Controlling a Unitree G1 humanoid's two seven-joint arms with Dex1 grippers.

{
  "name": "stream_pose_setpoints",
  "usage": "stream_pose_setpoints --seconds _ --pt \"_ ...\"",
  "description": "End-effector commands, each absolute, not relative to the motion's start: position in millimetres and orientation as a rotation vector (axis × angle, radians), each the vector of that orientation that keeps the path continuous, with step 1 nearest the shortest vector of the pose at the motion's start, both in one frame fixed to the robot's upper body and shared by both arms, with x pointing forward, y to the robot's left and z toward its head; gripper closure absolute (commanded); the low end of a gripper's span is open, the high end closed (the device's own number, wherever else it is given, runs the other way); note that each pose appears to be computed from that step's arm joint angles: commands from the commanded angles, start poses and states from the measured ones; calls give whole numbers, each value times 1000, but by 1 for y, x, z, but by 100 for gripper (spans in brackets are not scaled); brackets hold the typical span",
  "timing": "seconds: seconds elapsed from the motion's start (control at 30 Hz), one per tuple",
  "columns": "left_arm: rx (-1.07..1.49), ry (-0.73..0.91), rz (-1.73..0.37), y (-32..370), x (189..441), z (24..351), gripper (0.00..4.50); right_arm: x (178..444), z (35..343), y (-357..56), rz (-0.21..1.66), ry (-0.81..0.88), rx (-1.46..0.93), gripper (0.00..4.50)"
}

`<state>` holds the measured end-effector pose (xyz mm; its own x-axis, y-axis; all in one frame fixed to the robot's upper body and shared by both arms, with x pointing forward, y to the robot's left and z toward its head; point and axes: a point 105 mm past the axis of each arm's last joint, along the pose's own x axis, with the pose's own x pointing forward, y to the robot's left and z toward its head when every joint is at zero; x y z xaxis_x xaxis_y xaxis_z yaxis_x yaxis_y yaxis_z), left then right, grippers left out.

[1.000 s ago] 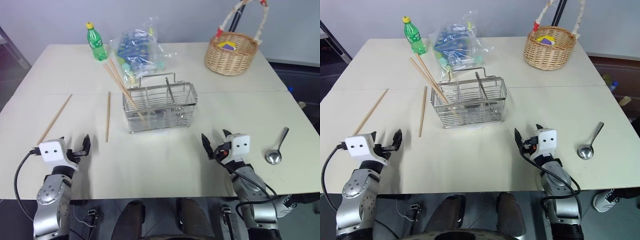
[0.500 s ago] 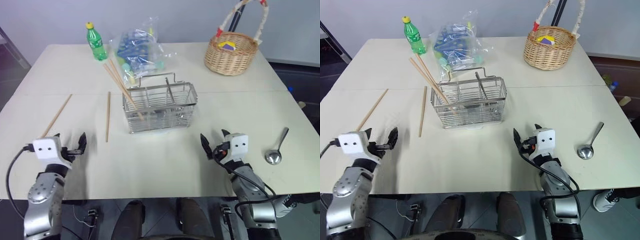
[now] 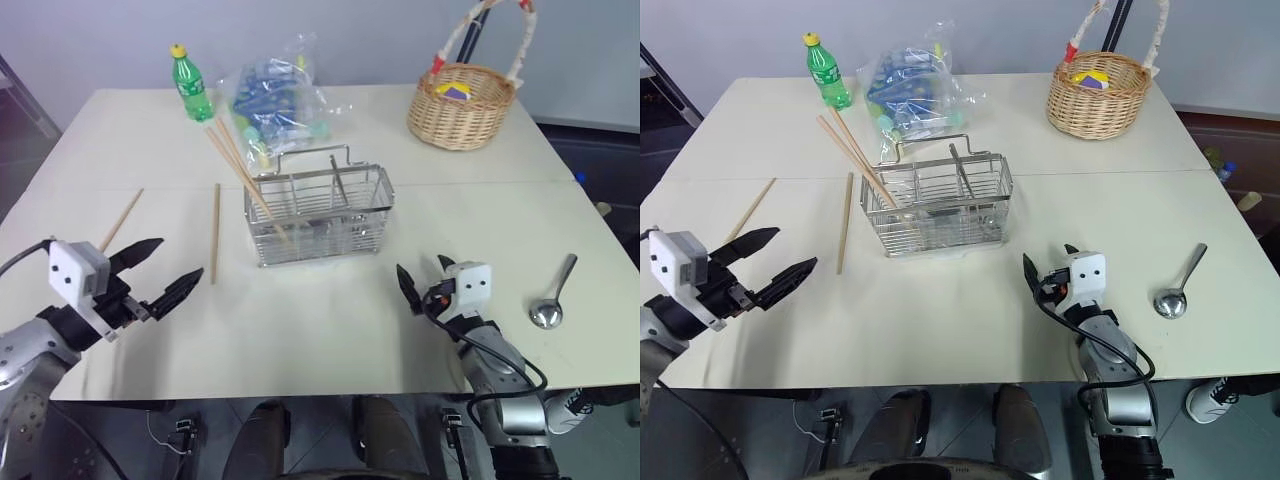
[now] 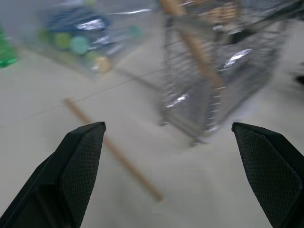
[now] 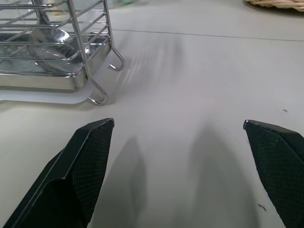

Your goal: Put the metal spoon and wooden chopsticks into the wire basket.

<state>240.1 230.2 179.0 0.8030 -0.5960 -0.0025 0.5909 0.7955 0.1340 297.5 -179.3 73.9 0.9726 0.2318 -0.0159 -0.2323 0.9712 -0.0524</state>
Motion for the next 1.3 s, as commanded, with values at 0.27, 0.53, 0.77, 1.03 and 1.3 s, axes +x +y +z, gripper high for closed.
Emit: stream_pose_setpoints --seconds 0.27,0.53,0.77,1.03,1.3 --pt "-19 -165 -945 174 232 230 2 300 85 -181 250 -29 -80 0" --pt "-32 -102 -1025 166 231 219 2 301 96 -190 219 -35 -83 0" --pt "-27 -48 -1094 167 227 213 2 310 117 -200 170 -24 -48 0" --pt "2 22 -1202 169 228 200 2 317 131 -206 132 23 -42 0" --pt "-2 18 -1251 161 235 192 2 320 148 -279 -241 197 59 0"
